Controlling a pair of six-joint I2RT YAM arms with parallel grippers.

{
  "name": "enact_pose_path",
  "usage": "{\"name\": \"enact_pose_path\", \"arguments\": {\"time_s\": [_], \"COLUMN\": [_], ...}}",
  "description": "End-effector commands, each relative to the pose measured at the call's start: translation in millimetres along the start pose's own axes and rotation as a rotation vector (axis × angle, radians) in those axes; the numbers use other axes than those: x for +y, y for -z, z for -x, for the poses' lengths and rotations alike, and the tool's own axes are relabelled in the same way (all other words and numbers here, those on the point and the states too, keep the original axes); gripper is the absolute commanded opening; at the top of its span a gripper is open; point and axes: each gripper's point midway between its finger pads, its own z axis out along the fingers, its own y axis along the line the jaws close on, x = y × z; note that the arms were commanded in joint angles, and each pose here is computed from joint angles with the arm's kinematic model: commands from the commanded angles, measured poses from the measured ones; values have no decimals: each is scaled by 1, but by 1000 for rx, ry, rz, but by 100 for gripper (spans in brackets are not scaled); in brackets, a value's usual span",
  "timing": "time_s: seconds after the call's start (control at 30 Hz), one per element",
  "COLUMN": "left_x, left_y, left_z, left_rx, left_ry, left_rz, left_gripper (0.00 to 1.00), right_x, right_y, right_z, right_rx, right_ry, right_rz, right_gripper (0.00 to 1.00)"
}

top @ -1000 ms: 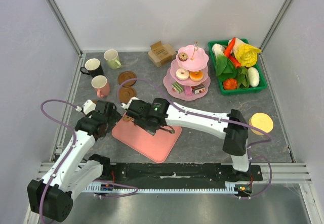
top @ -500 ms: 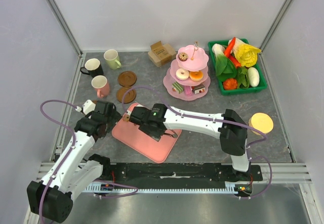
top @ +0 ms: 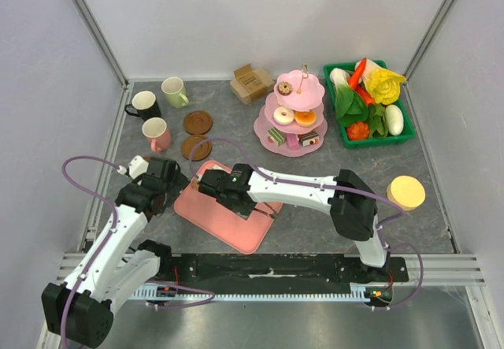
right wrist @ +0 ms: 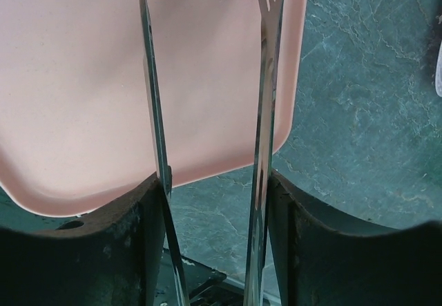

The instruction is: Serve the afternoon tea

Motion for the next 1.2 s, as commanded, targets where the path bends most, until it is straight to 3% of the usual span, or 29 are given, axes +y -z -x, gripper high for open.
{"name": "enact_pose_path", "arguments": {"time_s": [0.0, 1.17], "left_x": [-5, -8], "left_y": [1, 18], "left_z": [4, 12], "left_rx": [-21, -46], "left_ry": [15, 37], "left_rz": [-30, -87], "left_gripper": [99, 99], "right_x": [-12, -36], "right_y": [9, 73], "right_z": [11, 25], "right_rx": [-32, -220], "right_ry": [-35, -191], "right_rz": [-46, -21], "right_gripper": [61, 46]}}
